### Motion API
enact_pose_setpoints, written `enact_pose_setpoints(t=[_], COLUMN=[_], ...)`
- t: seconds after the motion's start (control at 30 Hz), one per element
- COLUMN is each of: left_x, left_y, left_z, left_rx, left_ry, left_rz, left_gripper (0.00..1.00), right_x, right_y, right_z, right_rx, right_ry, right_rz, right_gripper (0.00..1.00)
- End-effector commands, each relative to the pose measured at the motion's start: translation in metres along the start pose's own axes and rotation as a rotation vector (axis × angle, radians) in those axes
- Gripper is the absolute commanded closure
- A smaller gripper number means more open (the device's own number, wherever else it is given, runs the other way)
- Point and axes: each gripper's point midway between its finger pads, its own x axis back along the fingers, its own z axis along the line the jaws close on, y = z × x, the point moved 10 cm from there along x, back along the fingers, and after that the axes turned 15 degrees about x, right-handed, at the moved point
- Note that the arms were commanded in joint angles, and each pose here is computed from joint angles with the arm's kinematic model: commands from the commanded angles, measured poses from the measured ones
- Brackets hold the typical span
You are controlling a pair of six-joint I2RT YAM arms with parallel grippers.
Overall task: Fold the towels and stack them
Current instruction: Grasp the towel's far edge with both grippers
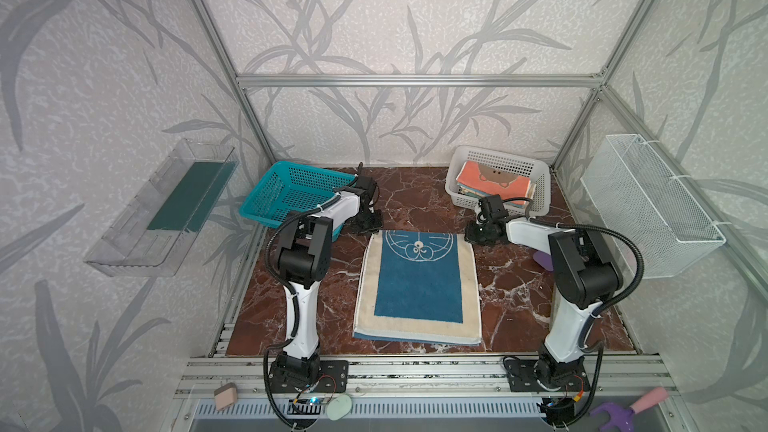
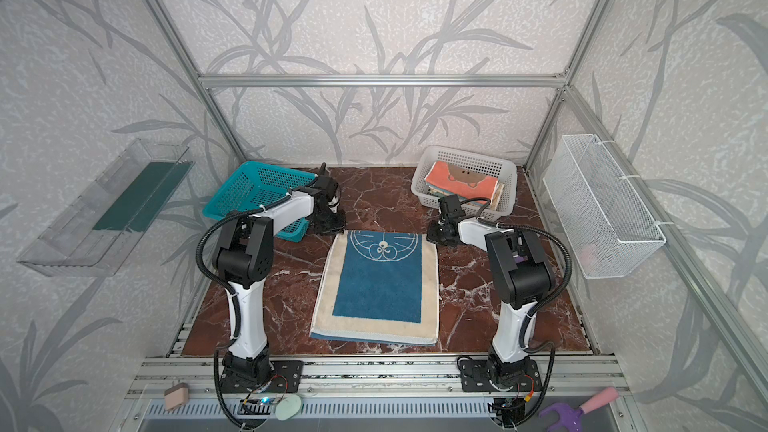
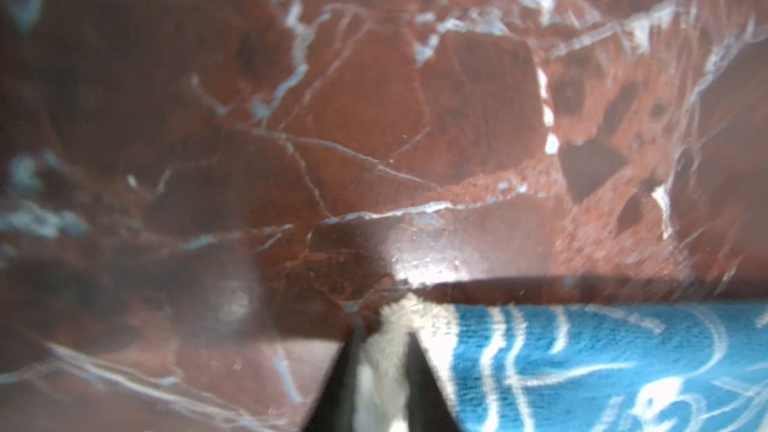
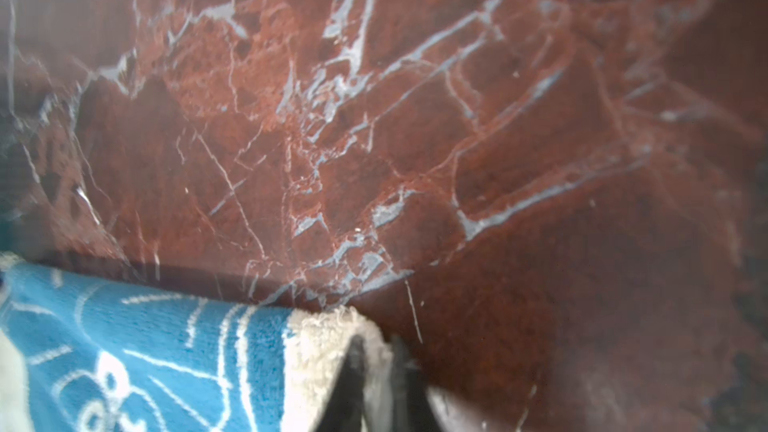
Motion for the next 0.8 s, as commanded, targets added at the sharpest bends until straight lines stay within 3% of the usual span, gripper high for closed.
enact_pose_setpoints(t=[0.0, 0.27, 0.6, 0.77], left_x=[0.017, 0.064, 0.096, 0.104], left_y=[-0.002, -0.009, -0.012, -0.012], left_z=[-0.003, -0.008, -0.007, 0.001], left_rx=[-0.041, -0.086, -0.114, -0.103], left_ry=[-0.034, -0.138, -0.227, -0.312], left_rz=[-0.030, -0.153, -0.210, -0.214], left_gripper=[1.00, 1.00, 1.00, 1.00], right_x=[0.007, 0.044, 0.080, 0.094], right_y=[0.015, 0.025, 0.030, 0.035], right_z=[0.000, -0.001, 0.005, 0.002], right_rx=[0.031, 0.093, 0.150, 0.176], right_ry=[0.032, 0.033, 0.048, 0.144], right_rz=[-0.045, -0.116, -0.190, -0.258], right_gripper=[1.00, 1.00, 1.00, 1.00])
